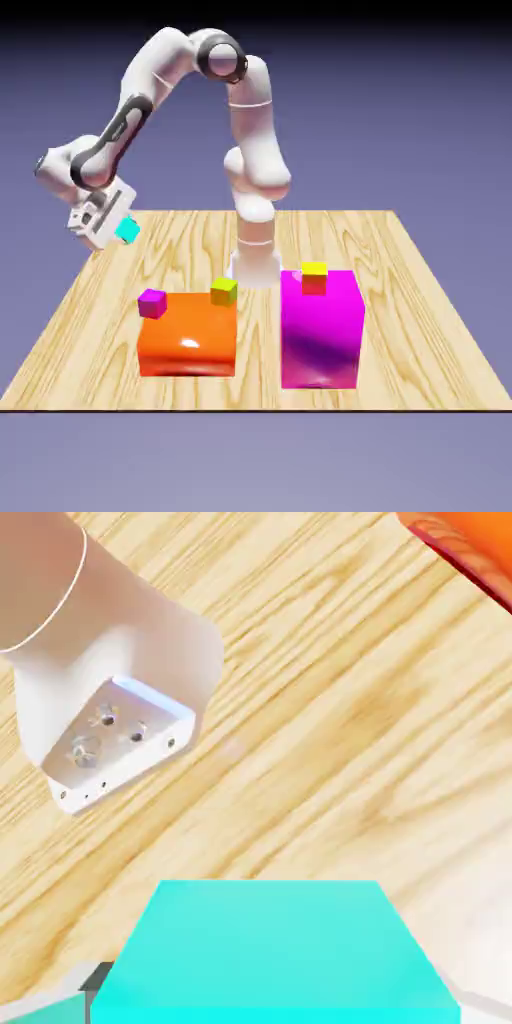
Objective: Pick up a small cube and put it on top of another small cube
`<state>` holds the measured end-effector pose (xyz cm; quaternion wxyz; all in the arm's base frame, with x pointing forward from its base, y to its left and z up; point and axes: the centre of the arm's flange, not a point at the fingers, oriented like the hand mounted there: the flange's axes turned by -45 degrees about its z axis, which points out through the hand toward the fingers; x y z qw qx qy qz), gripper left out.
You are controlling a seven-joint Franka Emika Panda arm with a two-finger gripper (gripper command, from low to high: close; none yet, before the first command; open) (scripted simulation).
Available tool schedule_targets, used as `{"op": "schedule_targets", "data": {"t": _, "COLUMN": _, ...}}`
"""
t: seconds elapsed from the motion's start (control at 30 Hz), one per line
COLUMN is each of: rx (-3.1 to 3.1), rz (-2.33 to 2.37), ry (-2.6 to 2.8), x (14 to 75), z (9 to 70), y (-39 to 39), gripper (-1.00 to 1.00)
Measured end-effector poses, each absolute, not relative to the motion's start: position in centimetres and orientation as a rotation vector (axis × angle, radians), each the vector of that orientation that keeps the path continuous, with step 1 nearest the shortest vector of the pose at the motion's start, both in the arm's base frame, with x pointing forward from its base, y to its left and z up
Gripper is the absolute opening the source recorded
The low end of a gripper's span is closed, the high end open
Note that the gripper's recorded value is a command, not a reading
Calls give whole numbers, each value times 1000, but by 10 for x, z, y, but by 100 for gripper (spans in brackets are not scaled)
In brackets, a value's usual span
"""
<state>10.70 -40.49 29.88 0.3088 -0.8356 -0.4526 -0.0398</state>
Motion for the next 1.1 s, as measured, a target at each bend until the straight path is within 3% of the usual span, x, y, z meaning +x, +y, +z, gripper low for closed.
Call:
{"op": "schedule_targets", "data": {"t": 0.53, "rx": -2363, "rz": -583, "ry": -1321, "x": 117, "z": 344, "y": -364, "gripper": -100}}
{"op": "schedule_targets", "data": {"t": 1.1, "rx": -1920, "rz": -1276, "ry": -1199, "x": 182, "z": 260, "y": -284, "gripper": -100}}
